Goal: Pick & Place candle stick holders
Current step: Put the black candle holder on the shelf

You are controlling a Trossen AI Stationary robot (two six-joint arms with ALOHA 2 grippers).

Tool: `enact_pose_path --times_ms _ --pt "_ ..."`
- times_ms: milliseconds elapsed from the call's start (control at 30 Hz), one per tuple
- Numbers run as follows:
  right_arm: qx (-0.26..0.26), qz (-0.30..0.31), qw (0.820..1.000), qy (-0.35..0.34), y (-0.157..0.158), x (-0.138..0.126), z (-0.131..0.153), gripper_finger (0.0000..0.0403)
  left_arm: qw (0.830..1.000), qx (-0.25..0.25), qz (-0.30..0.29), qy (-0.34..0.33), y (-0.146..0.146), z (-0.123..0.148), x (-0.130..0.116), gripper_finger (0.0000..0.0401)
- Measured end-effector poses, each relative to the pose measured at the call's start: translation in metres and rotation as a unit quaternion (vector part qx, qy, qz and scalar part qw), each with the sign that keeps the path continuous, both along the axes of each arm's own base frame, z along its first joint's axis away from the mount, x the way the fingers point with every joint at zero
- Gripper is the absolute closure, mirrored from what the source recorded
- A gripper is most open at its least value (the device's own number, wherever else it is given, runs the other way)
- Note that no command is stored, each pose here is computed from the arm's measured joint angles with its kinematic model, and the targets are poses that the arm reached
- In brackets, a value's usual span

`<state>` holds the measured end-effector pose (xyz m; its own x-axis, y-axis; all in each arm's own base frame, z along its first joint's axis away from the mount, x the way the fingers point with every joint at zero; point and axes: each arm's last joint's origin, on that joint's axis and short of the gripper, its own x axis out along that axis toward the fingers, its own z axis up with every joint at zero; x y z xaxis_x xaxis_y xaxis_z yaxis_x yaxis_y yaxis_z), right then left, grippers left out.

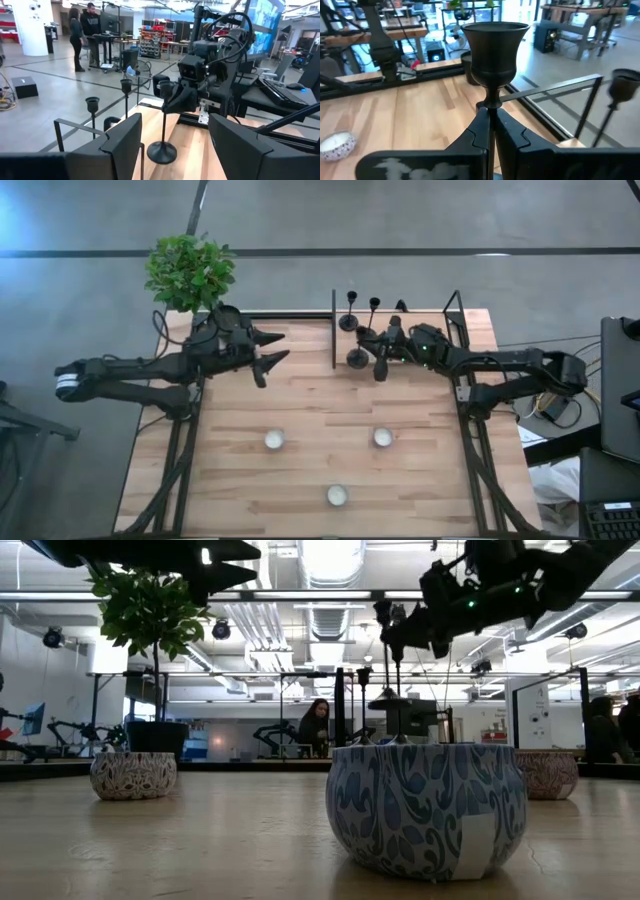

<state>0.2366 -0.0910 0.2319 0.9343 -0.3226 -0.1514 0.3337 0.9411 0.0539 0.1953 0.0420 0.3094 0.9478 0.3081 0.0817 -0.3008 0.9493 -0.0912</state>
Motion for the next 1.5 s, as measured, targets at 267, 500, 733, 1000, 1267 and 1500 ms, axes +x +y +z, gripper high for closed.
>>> enact_pose_path --times_ms 267,500,733,1000,1267,1500 --pt "-0.007 -0.007 1.0 -0.011 -0.016 0.014 -0.017 0.0395 1.0 -0.002 0.007 0.001 0.0 0.0 0.0 0.0165" --pt "0.0 0.006 1.0 -0.001 -0.03 0.018 -0.034 0.0395 1.0 -0.003 0.007 0.002 0.001 -0.001 0.001 0.0165" --pt "-0.011 0.002 1.0 -0.011 -0.044 0.016 -0.039 0.0395 1.0 -0.004 0.007 0.002 0.001 -0.001 0.001 0.0165" --pt "-0.012 0.005 1.0 -0.007 -0.054 0.013 -0.045 0.0395 1.0 -0.002 0.011 0.003 0.001 -0.001 0.001 0.0165" --pt "-0.005 0.014 1.0 0.0 -0.06 0.016 -0.054 0.0395 1.0 -0.002 0.02 0.004 0.001 -0.001 0.0 0.0165" --pt "-0.006 0.018 1.0 0.004 -0.064 0.022 -0.056 0.0395 1.0 -0.002 0.02 0.004 0.001 -0.001 0.0 0.0165"
